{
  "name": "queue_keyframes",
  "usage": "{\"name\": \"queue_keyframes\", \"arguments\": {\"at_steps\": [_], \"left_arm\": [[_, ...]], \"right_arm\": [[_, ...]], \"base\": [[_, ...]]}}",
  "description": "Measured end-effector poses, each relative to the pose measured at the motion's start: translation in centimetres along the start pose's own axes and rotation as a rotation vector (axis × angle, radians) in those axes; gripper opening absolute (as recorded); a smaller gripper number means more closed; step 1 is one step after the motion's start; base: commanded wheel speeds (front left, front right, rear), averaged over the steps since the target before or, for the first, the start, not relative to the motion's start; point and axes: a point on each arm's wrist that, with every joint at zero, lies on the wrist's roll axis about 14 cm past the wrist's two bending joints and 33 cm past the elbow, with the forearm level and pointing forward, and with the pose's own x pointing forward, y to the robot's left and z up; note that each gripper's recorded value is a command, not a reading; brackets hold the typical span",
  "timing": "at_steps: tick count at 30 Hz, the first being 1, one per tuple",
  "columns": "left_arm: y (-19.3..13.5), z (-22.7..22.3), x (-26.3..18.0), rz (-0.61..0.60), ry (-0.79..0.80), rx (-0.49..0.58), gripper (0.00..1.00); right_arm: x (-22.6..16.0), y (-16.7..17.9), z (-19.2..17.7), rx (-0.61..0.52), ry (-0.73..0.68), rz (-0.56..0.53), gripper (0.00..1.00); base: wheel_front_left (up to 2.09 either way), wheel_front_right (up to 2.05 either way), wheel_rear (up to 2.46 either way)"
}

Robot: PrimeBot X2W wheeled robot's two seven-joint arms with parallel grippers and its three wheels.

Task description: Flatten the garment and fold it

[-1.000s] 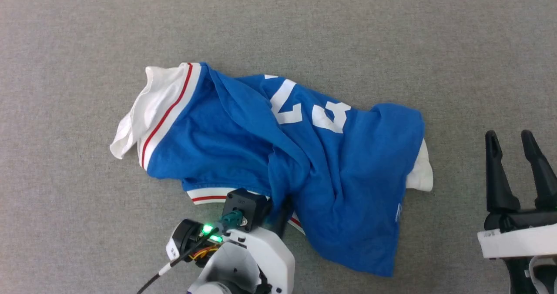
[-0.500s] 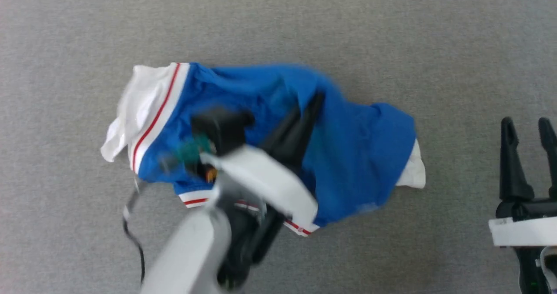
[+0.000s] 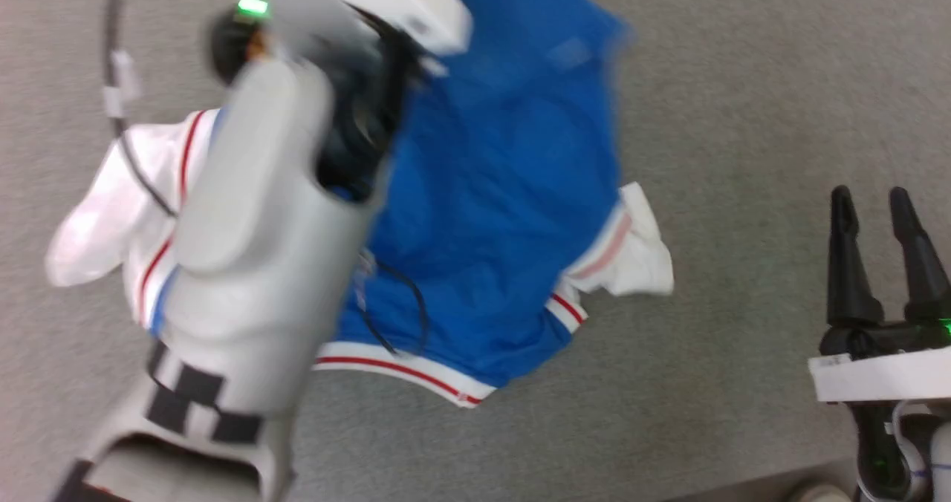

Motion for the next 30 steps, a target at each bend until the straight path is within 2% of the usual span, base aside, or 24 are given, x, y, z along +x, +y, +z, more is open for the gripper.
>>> {"name": "queue_keyframes", "arguments": {"at_steps": [3,5,6,7,11,14,19,21,23,26,29,30], "left_arm": [[4.0,0.4,1.9,0.123,-0.072,0.050,0.00],[6.3,-0.7,2.7,0.185,-0.064,0.084,0.00],[7.4,-1.9,3.0,0.210,-0.034,0.093,0.53],[8.1,-3.2,3.1,0.223,0.001,0.099,1.00],[8.7,-6.2,3.7,0.207,0.054,0.077,1.00],[7.5,-6.5,3.8,0.129,0.043,0.081,1.00],[1.6,-1.3,3.1,-0.125,-0.165,0.116,1.00],[-1.0,0.7,1.4,-0.224,-0.261,0.171,1.00],[-2.3,2.0,-0.9,-0.278,-0.330,0.224,1.00],[-1.6,3.0,-5.0,-0.255,-0.397,0.317,1.00],[0.7,3.9,-9.4,-0.142,-0.454,0.353,1.00],[1.5,4.6,-12.4,-0.079,-0.490,0.371,1.00]], "right_arm": [[-0.1,-0.5,-0.5,0.001,0.008,-0.017,1.00],[-0.3,-1.0,-0.7,0.001,0.014,-0.032,1.00],[-0.4,-1.3,-0.9,-0.003,0.019,-0.040,1.00],[-0.4,-1.6,-1.0,-0.008,0.022,-0.048,1.00],[-0.6,-2.7,-1.5,-0.024,0.041,-0.076,1.00],[-0.4,-2.7,-1.8,-0.031,0.049,-0.067,1.00],[0.2,-2.1,-1.6,-0.033,0.040,-0.042,1.00],[0.2,-1.7,-1.3,-0.030,0.034,-0.031,1.00],[0.0,-1.3,-1.0,-0.032,0.034,-0.018,1.00],[-0.2,-0.1,-1.0,-0.021,0.043,0.012,1.00],[-0.3,1.4,-1.0,-0.007,0.051,0.051,1.00],[-0.3,2.3,-1.0,0.002,0.055,0.074,1.00]], "base": [[0.00,0.00,0.00],[0.00,0.00,0.00],[0.00,0.00,0.00],[0.00,0.00,0.00],[0.00,0.00,0.00],[0.00,0.00,0.00],[0.00,0.00,0.00],[0.00,0.00,0.00],[0.00,0.00,0.00],[0.00,0.00,0.00],[0.00,0.00,0.00],[0.00,0.00,0.00]]}}
